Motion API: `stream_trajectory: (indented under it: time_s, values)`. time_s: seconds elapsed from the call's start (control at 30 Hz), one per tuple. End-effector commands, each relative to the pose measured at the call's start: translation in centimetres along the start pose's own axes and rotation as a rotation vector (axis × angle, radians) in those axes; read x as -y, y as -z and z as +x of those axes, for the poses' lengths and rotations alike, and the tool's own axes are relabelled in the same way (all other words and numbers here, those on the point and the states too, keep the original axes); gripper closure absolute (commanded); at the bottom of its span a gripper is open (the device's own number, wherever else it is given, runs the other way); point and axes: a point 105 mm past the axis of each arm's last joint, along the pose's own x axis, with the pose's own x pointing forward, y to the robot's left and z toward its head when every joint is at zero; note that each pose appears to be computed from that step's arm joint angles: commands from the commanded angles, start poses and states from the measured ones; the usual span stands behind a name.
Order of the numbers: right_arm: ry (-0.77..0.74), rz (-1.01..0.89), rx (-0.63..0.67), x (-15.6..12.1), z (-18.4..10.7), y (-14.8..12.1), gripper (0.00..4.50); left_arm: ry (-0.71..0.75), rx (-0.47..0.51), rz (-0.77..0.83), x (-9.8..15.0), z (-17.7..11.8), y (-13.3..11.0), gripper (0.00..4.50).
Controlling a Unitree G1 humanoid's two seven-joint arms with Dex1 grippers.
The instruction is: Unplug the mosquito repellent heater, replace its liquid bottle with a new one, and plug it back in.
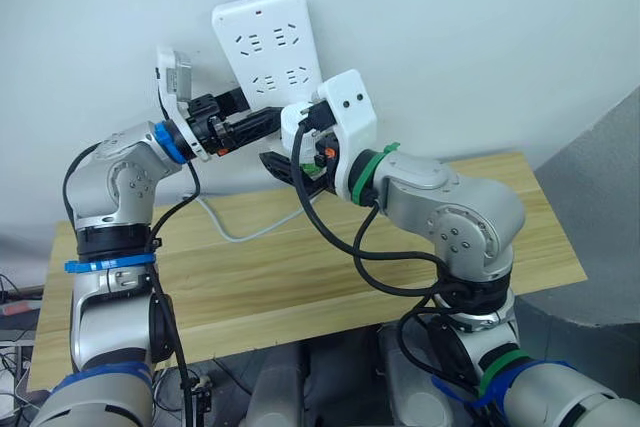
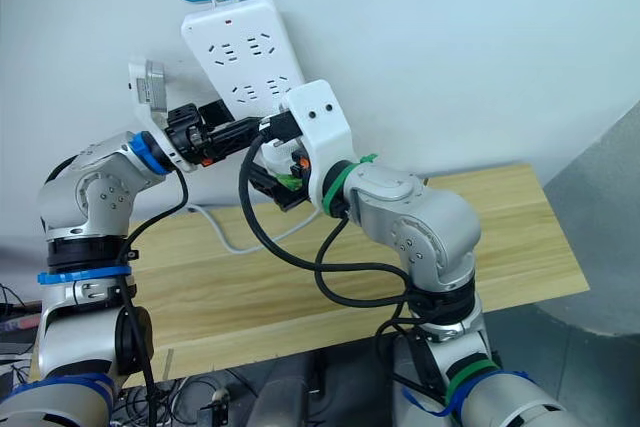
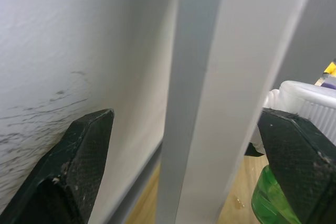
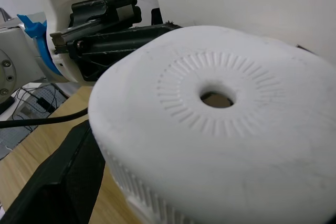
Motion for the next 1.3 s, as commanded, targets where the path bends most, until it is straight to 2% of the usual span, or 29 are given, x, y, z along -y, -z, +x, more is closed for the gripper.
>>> stream_trajectory:
  time_s: [0.03, 0.4, 0.8, 1.3]
  values:
    - [-0.061, -0.026, 0.040, -1.5, -0.2, -0.9, 0.00, 0.080, 0.017, 0.050, 1.4, 0.7, -0.7, 0.01]
    - [0.005, -0.039, 0.027, 0.1, -1.6, -0.3, 0.00, 0.075, 0.013, 0.099, 1.2, 0.6, -0.6, 0.01]
    - [0.005, -0.053, 0.035, 1.1, -3.6, -0.4, 0.00, 0.064, -0.032, 0.145, 1.0, -0.6, 0.0, 0.01]
    - [-0.082, -0.104, 0.050, 1.0, -5.5, -0.7, 0.00, 0.005, -0.085, 0.207, 0.8, -3.6, 0.2, 0.01]
